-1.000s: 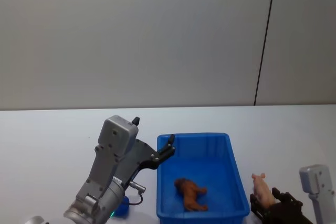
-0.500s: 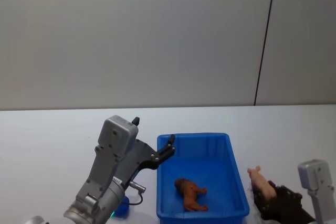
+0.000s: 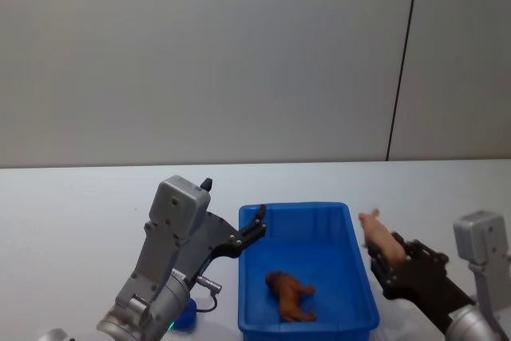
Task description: Pick up the two dolls from the table and place them into the box.
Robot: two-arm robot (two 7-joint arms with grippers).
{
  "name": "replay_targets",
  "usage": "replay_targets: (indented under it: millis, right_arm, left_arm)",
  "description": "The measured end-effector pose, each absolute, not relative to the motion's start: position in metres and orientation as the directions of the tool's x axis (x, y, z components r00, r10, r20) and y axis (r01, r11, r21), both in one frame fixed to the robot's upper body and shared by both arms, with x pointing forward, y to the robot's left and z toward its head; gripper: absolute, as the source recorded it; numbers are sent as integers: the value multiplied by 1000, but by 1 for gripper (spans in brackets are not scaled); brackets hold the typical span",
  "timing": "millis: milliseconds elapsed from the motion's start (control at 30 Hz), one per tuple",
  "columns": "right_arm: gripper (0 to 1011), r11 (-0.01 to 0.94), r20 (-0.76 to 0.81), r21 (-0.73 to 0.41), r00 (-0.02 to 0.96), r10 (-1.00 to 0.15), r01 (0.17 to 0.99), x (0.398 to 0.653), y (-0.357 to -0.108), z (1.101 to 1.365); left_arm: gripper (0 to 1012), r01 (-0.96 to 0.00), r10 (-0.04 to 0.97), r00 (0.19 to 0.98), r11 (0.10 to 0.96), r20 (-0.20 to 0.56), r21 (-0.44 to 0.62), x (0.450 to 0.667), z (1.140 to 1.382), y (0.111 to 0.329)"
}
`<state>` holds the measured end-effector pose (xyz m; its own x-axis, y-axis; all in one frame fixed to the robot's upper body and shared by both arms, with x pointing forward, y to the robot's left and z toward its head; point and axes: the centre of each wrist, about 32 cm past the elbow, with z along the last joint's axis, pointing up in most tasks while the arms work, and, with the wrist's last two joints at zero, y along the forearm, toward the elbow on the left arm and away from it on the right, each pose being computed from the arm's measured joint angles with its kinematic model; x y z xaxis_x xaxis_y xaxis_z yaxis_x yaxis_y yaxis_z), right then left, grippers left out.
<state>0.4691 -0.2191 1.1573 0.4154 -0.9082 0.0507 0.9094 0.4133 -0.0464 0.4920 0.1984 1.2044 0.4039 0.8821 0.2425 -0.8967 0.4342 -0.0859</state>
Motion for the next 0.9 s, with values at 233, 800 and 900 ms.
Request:
replay_targets:
  millis: [233, 800, 900]
  right_arm:
    - [375, 482, 49, -4, 482, -875, 876, 477, -210, 1169]
    - [803, 539, 5, -45, 540, -842, 841, 495, -192, 1164]
    - [895, 524, 4, -52, 524, -851, 850, 495, -192, 1163]
  left_arm:
    - [1001, -897, 882, 404, 434, 242, -86, 492, 1204, 198]
    - [1001, -897, 882, 404, 434, 242, -86, 492, 1204, 198]
    - [1001, -897, 882, 404, 434, 242, -86, 492, 1204, 198]
